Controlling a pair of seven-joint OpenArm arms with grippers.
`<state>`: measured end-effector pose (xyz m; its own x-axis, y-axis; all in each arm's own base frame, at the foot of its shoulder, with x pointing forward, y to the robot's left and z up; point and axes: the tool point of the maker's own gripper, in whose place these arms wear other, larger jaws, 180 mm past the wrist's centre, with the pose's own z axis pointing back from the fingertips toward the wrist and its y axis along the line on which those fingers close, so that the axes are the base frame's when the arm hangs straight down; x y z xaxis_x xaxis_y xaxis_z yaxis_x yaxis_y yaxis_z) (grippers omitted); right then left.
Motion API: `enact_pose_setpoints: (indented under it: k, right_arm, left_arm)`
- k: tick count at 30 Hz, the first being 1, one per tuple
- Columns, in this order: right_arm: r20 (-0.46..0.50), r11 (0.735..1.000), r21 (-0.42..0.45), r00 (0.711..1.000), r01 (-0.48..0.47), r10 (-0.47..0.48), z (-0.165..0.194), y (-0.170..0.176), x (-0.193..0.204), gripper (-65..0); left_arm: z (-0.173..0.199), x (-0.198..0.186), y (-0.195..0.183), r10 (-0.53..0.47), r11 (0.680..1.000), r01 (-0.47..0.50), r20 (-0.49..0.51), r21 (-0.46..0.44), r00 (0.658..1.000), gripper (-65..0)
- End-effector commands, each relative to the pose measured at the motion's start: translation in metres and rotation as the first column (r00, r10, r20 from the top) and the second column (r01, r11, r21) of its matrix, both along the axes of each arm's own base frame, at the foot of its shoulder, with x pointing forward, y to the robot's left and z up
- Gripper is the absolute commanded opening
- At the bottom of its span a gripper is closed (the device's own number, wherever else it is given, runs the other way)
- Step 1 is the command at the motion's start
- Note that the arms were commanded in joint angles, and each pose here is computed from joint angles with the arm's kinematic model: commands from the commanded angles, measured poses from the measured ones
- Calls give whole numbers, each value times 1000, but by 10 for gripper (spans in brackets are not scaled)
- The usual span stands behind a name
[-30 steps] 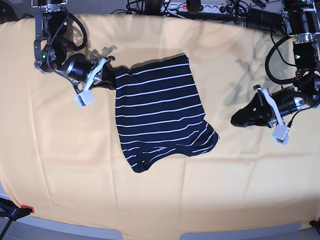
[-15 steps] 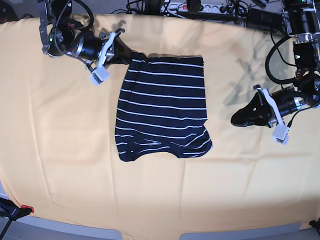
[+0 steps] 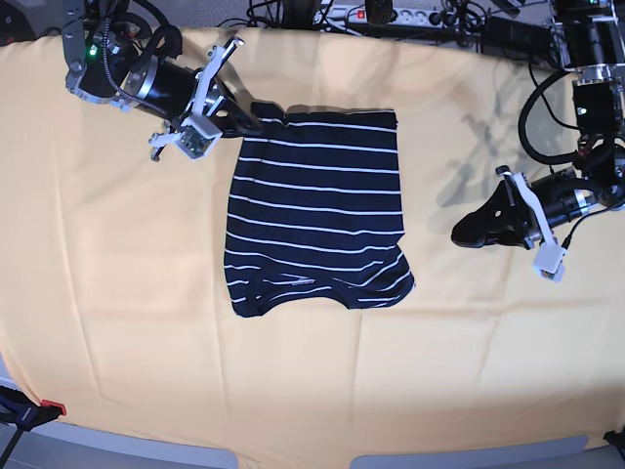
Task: Fold the T-shirt properly
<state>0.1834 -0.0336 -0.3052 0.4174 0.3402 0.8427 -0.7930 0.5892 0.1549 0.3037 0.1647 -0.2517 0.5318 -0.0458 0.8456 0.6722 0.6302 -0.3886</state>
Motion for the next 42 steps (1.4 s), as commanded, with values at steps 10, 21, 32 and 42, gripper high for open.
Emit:
enact_pose_setpoints:
  k: [10,21,32,42]
  right_arm:
    - [-53,994,92,997,67,-62,-16,16,14,-650]
    - [-103,907,-373,964,193,-247,-77,-67,6,-650]
    - [143,997,69,989,39,-48,30,15,19,-650]
    - [-21,992,-101,997,-78,76,-53,51,14,-650]
  left_arm:
    - [20,4,-1,-14,999,16,54,-31,998,-650]
    - [18,4,0,-13,1000,14,52,-24,999,-650]
    - [9,-6,-2,-18,999,18,18,-39,1000,-650]
    - [9,-6,-1,-23,999,24,25,-34,999,-650]
